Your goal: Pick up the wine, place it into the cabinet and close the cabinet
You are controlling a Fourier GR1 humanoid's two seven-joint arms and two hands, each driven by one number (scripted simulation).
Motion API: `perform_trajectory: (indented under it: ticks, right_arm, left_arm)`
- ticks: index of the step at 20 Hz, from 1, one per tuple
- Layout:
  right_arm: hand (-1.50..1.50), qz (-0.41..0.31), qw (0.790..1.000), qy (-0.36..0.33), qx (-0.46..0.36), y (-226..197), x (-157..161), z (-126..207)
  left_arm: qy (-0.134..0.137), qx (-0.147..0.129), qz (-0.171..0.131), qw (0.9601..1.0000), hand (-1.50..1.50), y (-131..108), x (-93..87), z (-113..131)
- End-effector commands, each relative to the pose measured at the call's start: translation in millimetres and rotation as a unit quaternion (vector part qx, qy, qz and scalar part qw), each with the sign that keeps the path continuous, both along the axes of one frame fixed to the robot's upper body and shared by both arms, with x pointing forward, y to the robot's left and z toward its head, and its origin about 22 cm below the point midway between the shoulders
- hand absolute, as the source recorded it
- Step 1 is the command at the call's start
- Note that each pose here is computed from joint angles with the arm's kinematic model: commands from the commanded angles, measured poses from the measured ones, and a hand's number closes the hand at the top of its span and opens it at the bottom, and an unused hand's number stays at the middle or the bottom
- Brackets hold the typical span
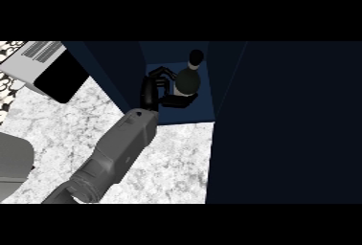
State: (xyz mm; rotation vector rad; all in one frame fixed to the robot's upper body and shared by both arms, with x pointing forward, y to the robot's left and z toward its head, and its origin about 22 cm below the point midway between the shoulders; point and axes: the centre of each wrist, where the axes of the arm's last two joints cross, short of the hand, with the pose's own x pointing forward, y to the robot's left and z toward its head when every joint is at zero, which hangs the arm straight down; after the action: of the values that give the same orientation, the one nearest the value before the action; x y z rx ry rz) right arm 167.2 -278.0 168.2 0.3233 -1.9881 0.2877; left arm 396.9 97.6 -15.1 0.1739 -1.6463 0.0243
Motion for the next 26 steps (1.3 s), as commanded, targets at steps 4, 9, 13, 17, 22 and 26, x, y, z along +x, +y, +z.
perform_trajectory:
  ticks: [4, 9, 13, 17, 22, 26]
  right_arm:
    - [-1.5, 0.015, 1.0, -0.01, 0.002, 3, -5, 5]
    - [-1.5, 0.003, 1.0, 0.0, 0.01, 15, 8, 2]
    - [-1.5, 0.016, 1.0, -0.01, 0.014, 8, 6, 1]
    - [-1.5, 0.017, 1.0, -0.002, 0.016, 13, 2, 9]
    - [-1.5, 0.019, 1.0, -0.009, 0.019, 6, 5, 2]
    - [-1.5, 0.024, 1.0, -0.002, 0.015, -2, 9, -2]
  left_arm:
    - [0.016, 0.014, 0.012, 0.9997, 1.5, 12, -10.3, -21]
    - [-0.006, 0.021, 0.008, 0.9997, 1.5, 18, -10.6, -26]
    - [-0.013, 0.032, 0.007, 0.9994, 1.5, 12, -8.9, -20]
    - [-0.02, 0.022, 0.016, 0.9994, 1.5, 16, -5.2, -19]
    - [-0.03, 0.017, 0.014, 0.9993, 1.5, 13, 0.7, -10]
    - [-0.024, 0.001, 0.014, 0.9996, 1.5, 16, 1.2, -11]
